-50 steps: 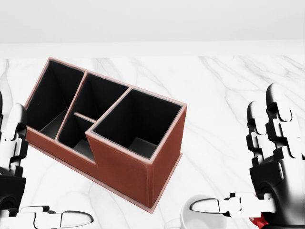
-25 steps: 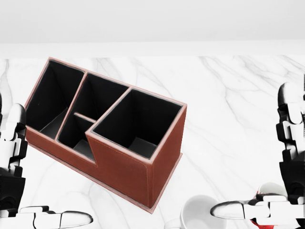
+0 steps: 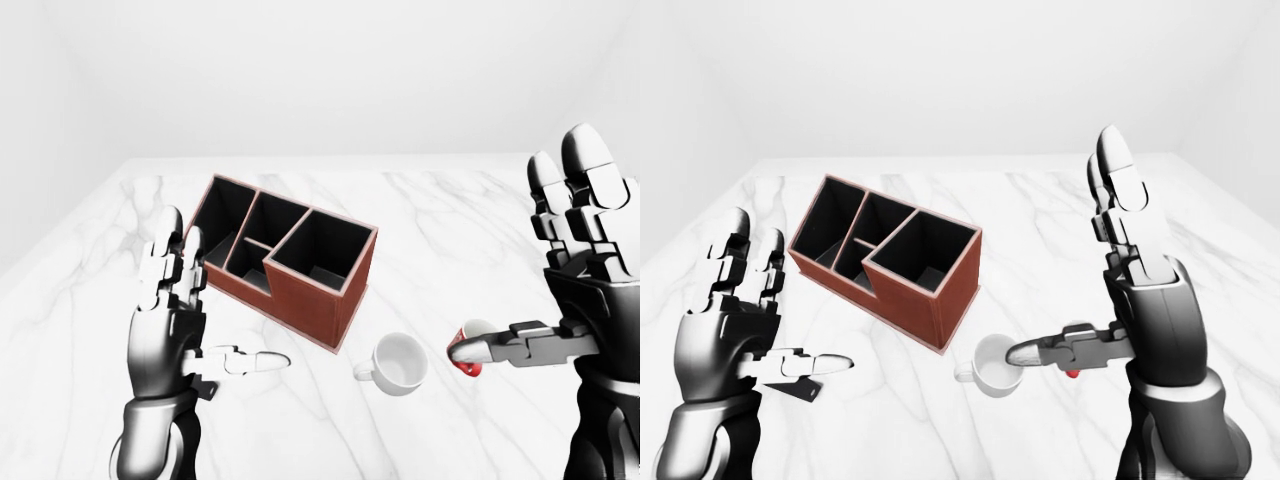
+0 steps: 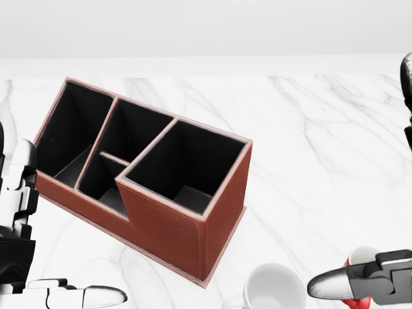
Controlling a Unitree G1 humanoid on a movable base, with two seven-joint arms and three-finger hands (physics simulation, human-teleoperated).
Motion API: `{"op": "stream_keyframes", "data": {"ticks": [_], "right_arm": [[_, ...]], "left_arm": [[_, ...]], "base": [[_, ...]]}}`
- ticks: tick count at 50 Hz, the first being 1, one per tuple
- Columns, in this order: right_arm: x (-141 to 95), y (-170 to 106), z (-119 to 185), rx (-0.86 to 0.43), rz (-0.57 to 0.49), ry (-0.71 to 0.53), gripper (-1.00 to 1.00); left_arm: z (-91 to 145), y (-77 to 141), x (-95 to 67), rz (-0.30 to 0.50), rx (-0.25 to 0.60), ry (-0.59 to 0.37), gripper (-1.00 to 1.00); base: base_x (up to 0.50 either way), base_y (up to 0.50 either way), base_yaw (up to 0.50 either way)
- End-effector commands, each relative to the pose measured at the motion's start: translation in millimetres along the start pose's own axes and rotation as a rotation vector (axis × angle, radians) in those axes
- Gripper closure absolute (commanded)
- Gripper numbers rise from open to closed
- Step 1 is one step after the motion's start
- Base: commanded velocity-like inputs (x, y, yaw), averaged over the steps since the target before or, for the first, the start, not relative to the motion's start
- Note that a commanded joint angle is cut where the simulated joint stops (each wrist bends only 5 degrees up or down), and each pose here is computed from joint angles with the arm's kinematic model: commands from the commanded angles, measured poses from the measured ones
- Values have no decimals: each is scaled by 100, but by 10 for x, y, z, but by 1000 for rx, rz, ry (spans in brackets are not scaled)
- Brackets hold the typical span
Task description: Pick up the red mug and place it to the right of the caddy.
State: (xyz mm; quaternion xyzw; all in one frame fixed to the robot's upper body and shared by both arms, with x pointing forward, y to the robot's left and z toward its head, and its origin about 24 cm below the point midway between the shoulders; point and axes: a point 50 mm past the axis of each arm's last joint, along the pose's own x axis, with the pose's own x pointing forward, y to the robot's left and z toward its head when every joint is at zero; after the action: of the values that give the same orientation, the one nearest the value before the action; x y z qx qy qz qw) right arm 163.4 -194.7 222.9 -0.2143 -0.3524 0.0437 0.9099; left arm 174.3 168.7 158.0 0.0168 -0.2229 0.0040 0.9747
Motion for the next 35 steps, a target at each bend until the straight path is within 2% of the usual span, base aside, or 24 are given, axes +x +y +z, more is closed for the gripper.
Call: {"op": "stream_keyframes", "data": {"ticks": [1, 6, 14, 23, 29, 35], "right_arm": [[133, 10, -61, -161, 130, 30, -100], [180, 46, -74, -199, 174, 36, -100], [330, -91, -66, -245, 202, -7, -100], [368, -106, -282, -257, 255, 92, -100], [296, -82, -450, -247, 295, 188, -100], [352, -165, -529, -264, 309, 217, -100]], "left_arm": [[-5, -7, 3, -1, 0, 1, -100], [17, -9, -6, -3, 1, -5, -100], [45, 8, -11, 0, 1, -17, -100], [18, -5, -6, -3, 2, -5, -100], [-9, 5, 1, 1, 2, 3, -100], [-33, 0, 3, 1, 4, 14, -100]], "base": [[0, 0, 0], [0, 0, 0], [0, 0, 0], [0, 0, 0], [0, 0, 0], [0, 0, 0]]}}
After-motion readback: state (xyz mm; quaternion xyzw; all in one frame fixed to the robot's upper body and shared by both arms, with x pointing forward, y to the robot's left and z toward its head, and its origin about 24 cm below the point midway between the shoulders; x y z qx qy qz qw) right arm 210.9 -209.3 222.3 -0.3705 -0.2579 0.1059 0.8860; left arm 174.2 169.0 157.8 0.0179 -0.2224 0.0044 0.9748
